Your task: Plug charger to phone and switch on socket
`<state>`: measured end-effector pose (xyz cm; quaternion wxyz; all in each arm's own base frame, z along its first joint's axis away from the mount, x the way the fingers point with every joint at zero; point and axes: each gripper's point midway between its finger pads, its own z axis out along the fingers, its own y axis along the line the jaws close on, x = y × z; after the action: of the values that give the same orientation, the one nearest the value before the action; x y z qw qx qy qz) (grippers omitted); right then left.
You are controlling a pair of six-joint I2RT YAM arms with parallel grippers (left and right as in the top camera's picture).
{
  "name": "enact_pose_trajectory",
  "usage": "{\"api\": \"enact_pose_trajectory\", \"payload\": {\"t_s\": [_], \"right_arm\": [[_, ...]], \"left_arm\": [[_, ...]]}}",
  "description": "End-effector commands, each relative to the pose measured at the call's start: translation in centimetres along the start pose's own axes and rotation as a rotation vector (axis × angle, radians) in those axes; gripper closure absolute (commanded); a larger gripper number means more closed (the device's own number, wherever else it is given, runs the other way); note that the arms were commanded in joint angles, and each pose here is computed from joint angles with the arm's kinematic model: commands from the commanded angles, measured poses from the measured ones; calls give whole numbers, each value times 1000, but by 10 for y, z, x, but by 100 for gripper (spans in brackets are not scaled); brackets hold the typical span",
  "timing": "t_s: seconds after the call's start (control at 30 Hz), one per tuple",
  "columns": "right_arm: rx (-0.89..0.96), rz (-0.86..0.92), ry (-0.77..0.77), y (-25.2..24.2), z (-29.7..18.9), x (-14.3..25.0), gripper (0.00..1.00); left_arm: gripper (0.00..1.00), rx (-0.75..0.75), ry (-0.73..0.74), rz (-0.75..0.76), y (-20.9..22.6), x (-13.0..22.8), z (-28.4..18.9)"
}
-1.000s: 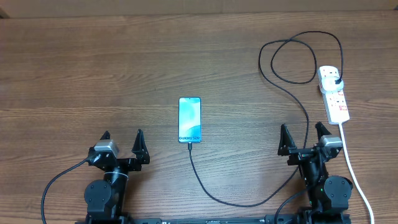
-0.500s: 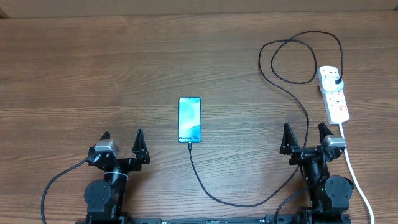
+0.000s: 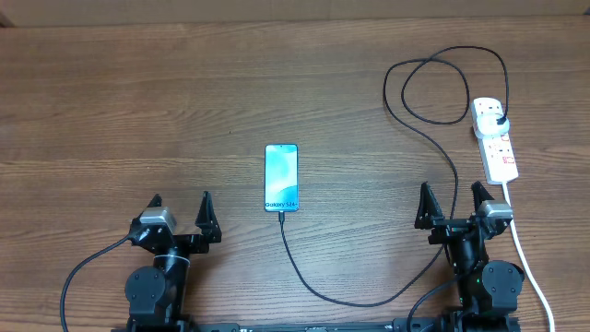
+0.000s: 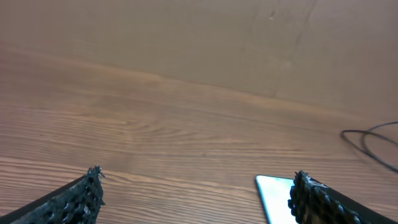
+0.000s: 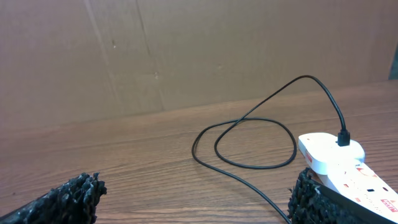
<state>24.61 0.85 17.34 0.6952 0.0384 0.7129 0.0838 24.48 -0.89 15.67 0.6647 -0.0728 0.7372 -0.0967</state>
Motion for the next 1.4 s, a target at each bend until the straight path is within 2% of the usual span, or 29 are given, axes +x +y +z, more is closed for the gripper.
{"api": "enact_pose_trajectory", "payload": {"t_s": [0.0,0.3,1.37], "right_arm": [[16,6,-4,-3,0,2,0],[16,6,-4,-3,0,2,0],[16,6,-4,-3,0,2,0]], "left_arm": [[0,-30,-15,78,5,0,0],[1,-27,-13,265,5,0,0],[0,-25,-14,264,4,0,0]]}}
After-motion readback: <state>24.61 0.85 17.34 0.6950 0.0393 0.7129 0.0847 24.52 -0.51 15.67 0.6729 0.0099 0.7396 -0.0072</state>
